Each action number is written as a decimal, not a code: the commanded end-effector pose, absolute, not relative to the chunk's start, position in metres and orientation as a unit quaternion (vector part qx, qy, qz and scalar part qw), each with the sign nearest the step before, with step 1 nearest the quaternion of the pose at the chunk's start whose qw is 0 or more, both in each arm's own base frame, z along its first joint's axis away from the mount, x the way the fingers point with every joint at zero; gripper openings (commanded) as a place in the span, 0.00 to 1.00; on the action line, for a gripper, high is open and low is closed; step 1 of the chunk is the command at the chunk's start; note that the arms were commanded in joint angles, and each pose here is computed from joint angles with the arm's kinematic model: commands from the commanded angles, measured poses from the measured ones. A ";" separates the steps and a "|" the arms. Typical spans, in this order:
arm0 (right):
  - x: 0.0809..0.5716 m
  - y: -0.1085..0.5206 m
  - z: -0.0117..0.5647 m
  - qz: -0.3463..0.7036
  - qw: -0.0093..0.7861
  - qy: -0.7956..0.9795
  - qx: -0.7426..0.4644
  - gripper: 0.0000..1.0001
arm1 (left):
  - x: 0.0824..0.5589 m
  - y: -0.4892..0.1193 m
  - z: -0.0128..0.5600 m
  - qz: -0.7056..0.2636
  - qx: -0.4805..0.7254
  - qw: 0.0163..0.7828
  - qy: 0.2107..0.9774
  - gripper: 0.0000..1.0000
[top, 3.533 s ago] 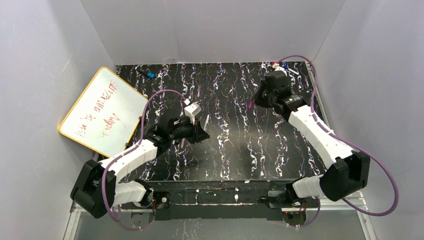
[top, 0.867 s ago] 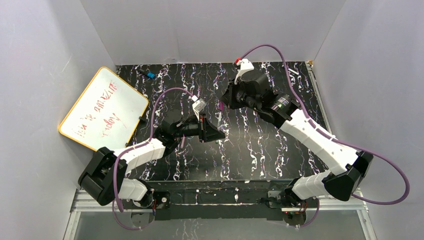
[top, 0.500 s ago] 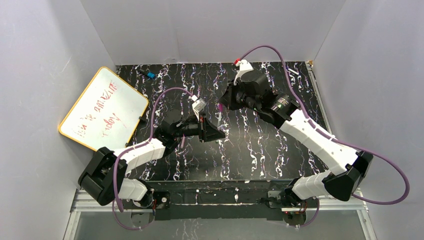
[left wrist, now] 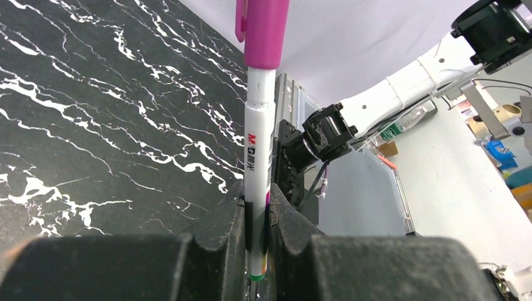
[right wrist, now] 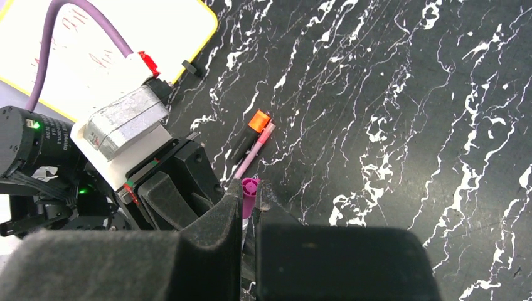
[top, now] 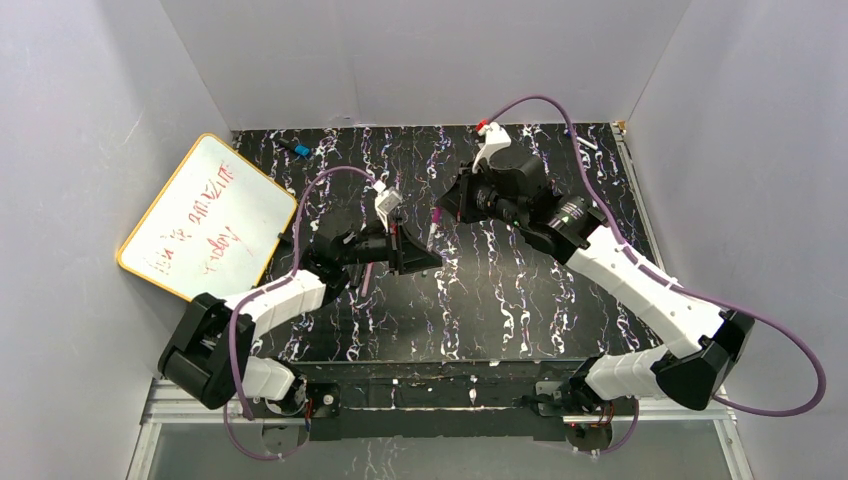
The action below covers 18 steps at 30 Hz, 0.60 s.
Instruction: Insert the pens into the pen caps
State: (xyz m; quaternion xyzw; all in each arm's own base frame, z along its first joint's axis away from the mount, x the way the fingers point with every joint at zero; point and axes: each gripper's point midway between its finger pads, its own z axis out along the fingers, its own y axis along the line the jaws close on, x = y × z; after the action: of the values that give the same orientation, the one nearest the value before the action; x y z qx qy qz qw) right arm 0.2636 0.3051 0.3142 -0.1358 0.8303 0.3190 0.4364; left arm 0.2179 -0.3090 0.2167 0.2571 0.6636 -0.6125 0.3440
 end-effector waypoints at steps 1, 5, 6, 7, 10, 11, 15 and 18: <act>0.242 0.307 0.321 0.347 0.422 0.824 -0.152 0.01 | 0.245 -0.307 0.245 -0.613 0.253 0.384 0.643 0.00; 0.238 0.311 0.318 0.351 0.416 0.823 -0.159 0.01 | 0.244 -0.314 0.245 -0.627 0.275 0.356 0.636 0.00; 0.237 0.312 0.318 0.352 0.415 0.824 -0.161 0.01 | 0.243 -0.314 0.245 -0.627 0.279 0.353 0.636 0.00; 0.236 0.313 0.318 0.353 0.414 0.823 -0.164 0.01 | 0.243 -0.314 0.243 -0.626 0.282 0.349 0.638 0.00; 0.233 0.314 0.315 0.353 0.406 0.826 -0.171 0.01 | 0.248 -0.312 0.234 -0.601 0.296 0.353 0.653 0.00; 0.233 0.313 0.314 0.351 0.404 0.827 -0.173 0.01 | 0.251 -0.311 0.231 -0.587 0.300 0.358 0.661 0.00; 0.224 0.316 0.308 0.356 0.386 0.831 -0.187 0.01 | 0.260 -0.305 0.223 -0.546 0.311 0.367 0.686 0.00; 0.218 0.318 0.302 0.358 0.373 0.834 -0.195 0.01 | 0.267 -0.299 0.221 -0.526 0.310 0.376 0.697 0.00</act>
State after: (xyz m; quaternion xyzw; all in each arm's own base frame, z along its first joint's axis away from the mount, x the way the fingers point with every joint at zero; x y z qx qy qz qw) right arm 0.2637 0.3012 0.3134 -0.1391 0.8282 0.3116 0.4446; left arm 0.2325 -0.3128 0.2159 0.3344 0.6635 -0.5882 0.3194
